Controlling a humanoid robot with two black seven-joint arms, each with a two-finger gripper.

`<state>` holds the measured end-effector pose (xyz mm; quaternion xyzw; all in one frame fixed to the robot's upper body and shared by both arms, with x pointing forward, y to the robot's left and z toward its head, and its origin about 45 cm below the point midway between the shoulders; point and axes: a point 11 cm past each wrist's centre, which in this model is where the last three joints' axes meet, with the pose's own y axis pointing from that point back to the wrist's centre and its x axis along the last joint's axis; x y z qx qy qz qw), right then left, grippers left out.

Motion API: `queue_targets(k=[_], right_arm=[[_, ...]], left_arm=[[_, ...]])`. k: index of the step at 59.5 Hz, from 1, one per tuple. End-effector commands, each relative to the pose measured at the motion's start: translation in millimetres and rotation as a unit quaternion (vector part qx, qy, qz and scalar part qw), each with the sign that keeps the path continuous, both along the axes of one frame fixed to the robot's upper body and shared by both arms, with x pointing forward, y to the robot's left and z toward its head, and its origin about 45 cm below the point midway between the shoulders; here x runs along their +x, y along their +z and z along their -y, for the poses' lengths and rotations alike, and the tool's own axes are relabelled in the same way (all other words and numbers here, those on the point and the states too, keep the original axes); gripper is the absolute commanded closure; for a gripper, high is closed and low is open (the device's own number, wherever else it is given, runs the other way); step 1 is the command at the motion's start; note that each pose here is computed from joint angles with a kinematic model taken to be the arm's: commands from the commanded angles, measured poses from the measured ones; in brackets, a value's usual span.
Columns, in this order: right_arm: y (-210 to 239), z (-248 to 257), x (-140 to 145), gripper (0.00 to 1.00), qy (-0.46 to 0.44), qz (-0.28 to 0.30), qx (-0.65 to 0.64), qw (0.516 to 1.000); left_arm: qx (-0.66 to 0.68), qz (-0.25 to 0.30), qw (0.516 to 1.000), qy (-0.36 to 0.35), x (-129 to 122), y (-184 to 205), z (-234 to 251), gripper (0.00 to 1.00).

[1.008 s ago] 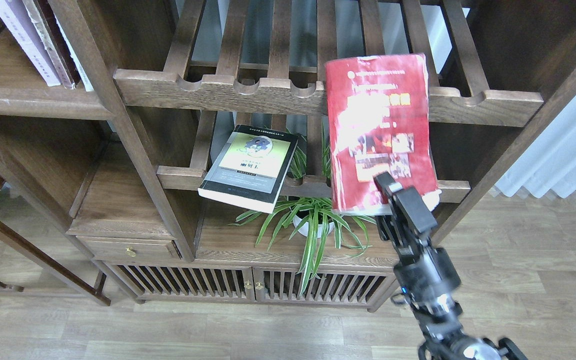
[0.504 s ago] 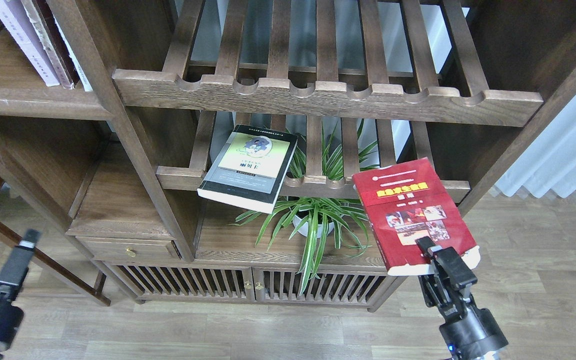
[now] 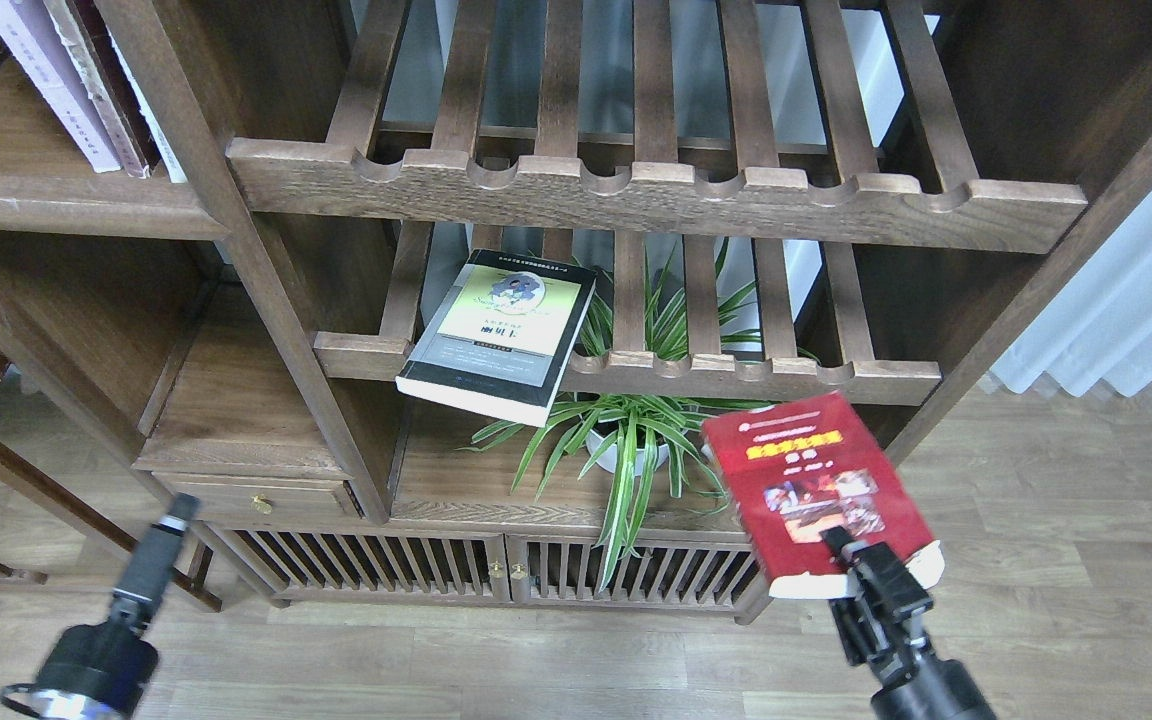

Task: Organize books on shelf
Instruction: 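Pull the red book down off the shelf with the right gripper, then grasp the red book with the left gripper beside the right gripper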

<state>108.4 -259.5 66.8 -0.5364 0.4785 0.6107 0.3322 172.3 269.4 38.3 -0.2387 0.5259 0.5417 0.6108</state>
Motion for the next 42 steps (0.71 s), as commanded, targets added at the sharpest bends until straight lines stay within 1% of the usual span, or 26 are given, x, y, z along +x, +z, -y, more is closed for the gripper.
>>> queue_targets(k=[1, 11, 12, 18, 32, 42], right_arm=[[-8.9, -16.8, -3.1, 0.94, 0.025, -0.012, 0.009, 1.0], [-17.9, -43.2, -0.2, 0.94, 0.061, -0.017, 0.026, 0.998], [-21.2, -56.4, -2.9, 0.94, 0.078, -0.021, 0.033, 0.996], [-22.1, -78.1, -10.5, 0.94, 0.109, -0.027, 0.05, 0.992], [-20.8, -115.7, -24.8, 0.94, 0.17, -0.034, 0.082, 0.981], [-20.4, -124.9, -26.5, 0.94, 0.174, -0.033, 0.088, 0.98]], left_arm=[[-0.034, -0.011, 0.999, -0.02, -7.2, -4.9, 32.9, 0.0], [-0.082, -0.034, 0.995, -0.051, -19.2, -8.9, 70.2, 0.0], [-0.091, -0.034, 0.993, -0.07, -19.8, -6.9, 83.2, 0.0], [-0.1, -0.036, 0.991, -0.085, -22.9, -6.4, 95.2, 0.0], [-0.162, -0.046, 0.982, -0.085, -26.5, -1.4, 135.3, 0.0], [-0.19, -0.068, 0.974, -0.103, -36.2, -2.7, 154.8, 0.0]])
